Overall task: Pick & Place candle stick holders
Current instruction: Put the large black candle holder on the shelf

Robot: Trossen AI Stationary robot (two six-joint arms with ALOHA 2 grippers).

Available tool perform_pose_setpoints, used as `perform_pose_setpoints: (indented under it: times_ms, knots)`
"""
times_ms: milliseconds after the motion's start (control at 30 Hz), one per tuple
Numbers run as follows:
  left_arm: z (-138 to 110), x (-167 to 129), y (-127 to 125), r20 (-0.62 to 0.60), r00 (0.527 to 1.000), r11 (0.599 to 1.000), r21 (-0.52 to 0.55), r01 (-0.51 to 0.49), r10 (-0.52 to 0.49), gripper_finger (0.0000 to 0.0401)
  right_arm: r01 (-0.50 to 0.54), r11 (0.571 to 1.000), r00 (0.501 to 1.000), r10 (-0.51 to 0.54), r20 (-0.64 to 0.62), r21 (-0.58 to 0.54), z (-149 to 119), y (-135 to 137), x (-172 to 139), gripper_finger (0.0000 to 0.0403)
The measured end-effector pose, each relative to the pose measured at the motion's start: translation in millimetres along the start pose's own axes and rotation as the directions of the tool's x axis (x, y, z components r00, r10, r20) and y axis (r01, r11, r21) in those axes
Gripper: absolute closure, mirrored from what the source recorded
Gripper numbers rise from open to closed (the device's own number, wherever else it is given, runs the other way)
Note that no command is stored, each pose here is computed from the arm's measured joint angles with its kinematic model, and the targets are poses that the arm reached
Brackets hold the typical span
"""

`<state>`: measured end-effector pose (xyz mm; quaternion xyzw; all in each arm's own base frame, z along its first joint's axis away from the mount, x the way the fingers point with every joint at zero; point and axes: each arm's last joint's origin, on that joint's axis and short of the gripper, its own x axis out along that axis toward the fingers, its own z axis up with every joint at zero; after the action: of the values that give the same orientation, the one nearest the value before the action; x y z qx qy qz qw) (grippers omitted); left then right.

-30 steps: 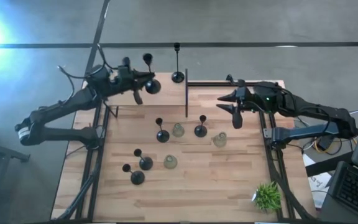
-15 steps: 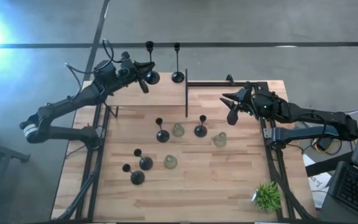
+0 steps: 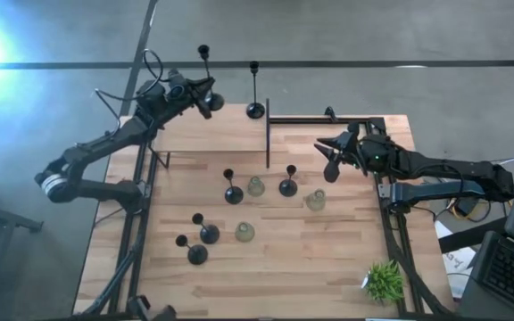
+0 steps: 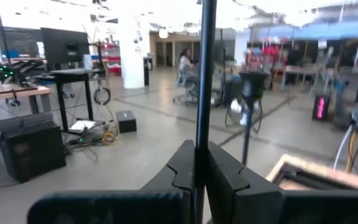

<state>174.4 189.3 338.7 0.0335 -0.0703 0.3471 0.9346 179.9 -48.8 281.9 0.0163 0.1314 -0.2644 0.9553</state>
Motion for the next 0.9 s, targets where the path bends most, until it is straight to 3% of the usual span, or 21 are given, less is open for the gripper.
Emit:
perform_pose_setpoints:
  times_ms: [433,900]
  knots:
    - [-49,-6,18,-0.004,0.997,0.996,-0.030,-0.083,0.083,0.0382,0.000,1.000,1.000,0.000,0.009,0.004,1,0,0,0.0335]
    - [-72,6,21,-0.038,0.995,0.996,-0.018,-0.093,0.092,0.0382,-0.001,1.000,1.000,0.001,0.020,0.000,1,0,1,0.0324]
